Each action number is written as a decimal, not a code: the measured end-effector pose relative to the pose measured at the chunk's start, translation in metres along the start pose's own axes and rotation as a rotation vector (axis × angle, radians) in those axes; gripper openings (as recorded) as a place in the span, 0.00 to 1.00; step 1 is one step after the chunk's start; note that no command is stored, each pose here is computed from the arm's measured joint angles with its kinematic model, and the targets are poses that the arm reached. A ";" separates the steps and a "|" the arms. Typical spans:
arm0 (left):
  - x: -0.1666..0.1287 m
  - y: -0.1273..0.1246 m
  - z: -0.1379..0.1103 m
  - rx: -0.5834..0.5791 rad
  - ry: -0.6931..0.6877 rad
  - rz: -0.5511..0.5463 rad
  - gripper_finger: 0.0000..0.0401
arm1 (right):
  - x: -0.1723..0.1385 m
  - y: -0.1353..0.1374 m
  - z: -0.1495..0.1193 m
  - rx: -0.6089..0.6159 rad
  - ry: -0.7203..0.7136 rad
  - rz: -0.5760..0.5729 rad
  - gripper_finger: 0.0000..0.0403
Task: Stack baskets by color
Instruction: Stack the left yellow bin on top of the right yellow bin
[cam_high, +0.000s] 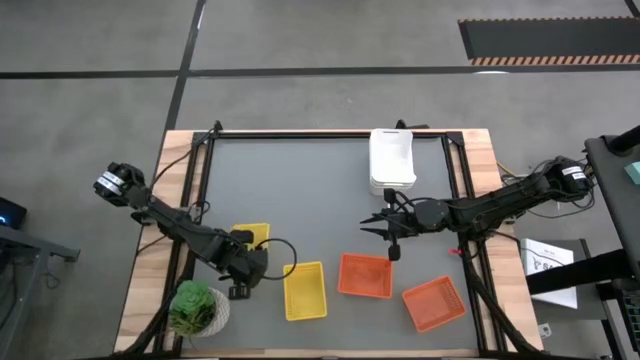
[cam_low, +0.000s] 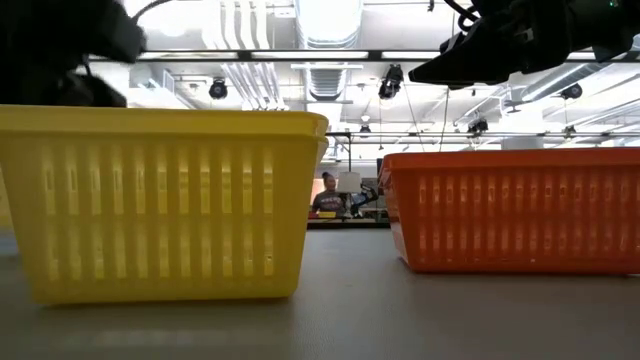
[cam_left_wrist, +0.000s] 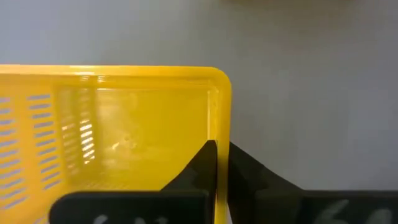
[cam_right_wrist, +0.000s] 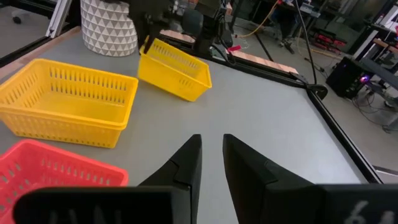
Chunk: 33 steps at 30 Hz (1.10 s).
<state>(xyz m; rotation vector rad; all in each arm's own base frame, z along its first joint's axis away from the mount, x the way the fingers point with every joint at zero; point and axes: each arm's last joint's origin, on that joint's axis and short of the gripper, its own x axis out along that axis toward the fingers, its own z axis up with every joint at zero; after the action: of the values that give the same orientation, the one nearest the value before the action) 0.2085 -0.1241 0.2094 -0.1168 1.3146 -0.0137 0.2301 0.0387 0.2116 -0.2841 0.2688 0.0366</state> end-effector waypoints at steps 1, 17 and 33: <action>-0.004 -0.002 0.003 -0.002 -0.009 -0.006 0.00 | 0.000 0.000 0.000 0.003 0.000 0.000 0.14; -0.108 -0.033 0.057 -0.133 -0.297 -0.102 0.00 | 0.000 0.001 0.000 0.016 0.003 0.007 0.13; -0.078 -0.104 0.108 -0.021 -0.269 -0.097 0.00 | -0.002 0.009 0.002 0.005 -0.007 0.045 0.13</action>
<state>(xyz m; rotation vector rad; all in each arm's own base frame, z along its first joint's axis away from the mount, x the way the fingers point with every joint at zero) 0.2988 -0.2127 0.3211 -0.1933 1.0398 -0.0645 0.2282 0.0479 0.2112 -0.2730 0.2680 0.0817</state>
